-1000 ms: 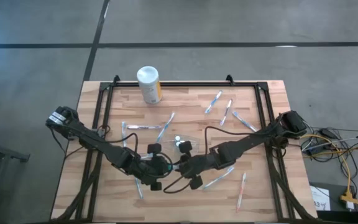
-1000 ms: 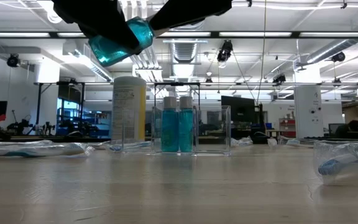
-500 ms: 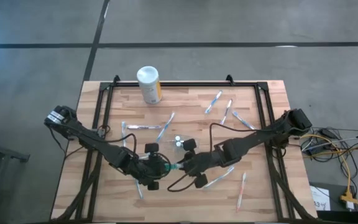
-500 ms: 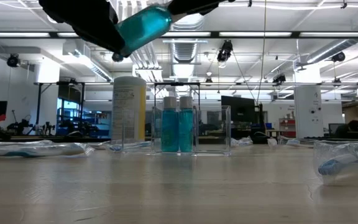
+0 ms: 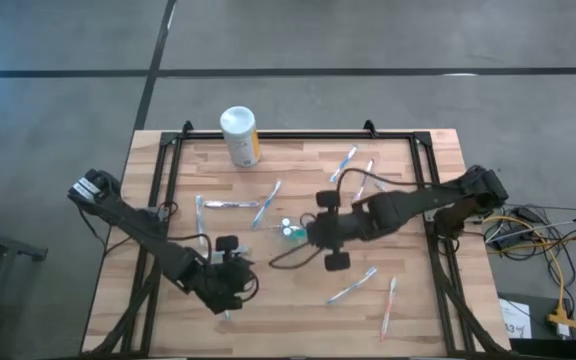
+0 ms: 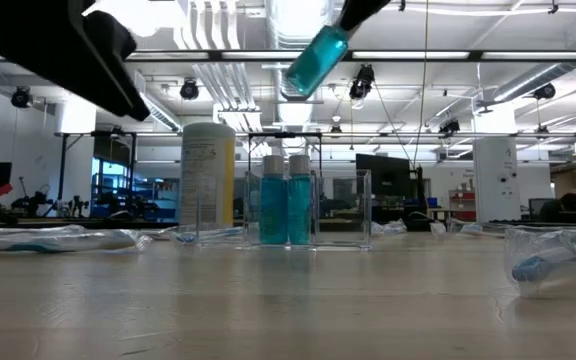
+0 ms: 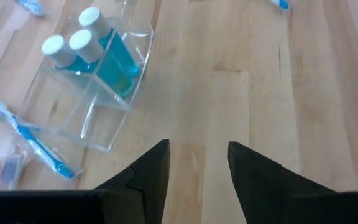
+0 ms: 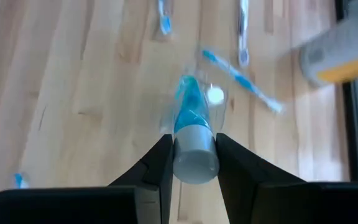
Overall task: Pick & Place toothbrushing station
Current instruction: Put the mouthwash into the transparent organizer
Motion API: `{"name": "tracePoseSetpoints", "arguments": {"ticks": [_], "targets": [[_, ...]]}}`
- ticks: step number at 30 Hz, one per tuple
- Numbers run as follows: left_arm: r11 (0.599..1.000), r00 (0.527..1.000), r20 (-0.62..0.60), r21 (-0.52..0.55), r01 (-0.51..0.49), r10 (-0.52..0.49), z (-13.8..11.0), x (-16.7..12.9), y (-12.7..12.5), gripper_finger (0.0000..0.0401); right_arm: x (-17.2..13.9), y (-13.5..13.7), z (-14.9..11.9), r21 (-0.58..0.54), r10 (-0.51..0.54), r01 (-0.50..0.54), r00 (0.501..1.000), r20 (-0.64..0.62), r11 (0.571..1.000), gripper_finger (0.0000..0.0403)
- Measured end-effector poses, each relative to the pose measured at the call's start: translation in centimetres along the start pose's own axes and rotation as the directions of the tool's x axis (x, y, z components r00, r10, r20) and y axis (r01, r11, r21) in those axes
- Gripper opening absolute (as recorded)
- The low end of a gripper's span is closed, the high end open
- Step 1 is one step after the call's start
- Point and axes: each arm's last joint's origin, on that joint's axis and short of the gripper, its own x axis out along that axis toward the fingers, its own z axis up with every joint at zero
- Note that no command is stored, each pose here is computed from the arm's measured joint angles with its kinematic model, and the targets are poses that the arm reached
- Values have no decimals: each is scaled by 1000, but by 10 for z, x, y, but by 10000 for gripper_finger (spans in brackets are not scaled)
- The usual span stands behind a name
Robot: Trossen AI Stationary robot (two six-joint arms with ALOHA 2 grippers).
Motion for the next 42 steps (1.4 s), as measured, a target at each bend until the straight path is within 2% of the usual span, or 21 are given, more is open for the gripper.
{"name": "tracePoseSetpoints", "arguments": {"ticks": [6, 11, 17, 28, 34, 42], "targets": [[999, 1000, -1, -38, -10, 10, -9, 2, -1, 167, 2, -39, 7, 135, 100, -90, 993, -68, 987, 87], [999, 1000, 1, -35, 1, -1, -11, 0, -4, 167, 21, -54, 6, 178, 125, -98, 981, -148, 979, 87], [1000, 1000, 13, 9, 28, -28, -18, -9, -14, 167, 43, -55, 6, 145, 129, -101, 972, -198, 984, 87], [999, 996, 84, 25, -45, 42, -19, -13, -16, 168, 78, -53, 6, 128, 147, -116, 951, -270, 985, 87], [999, 995, 88, 23, -48, 46, -19, -13, -16, 168, 93, -56, 11, 97, 149, -126, 945, -293, 987, 89], [999, 995, 88, 19, -48, 46, -19, -13, -16, 168, 121, -60, 21, 53, 160, -152, 893, -421, 987, 90]]}}
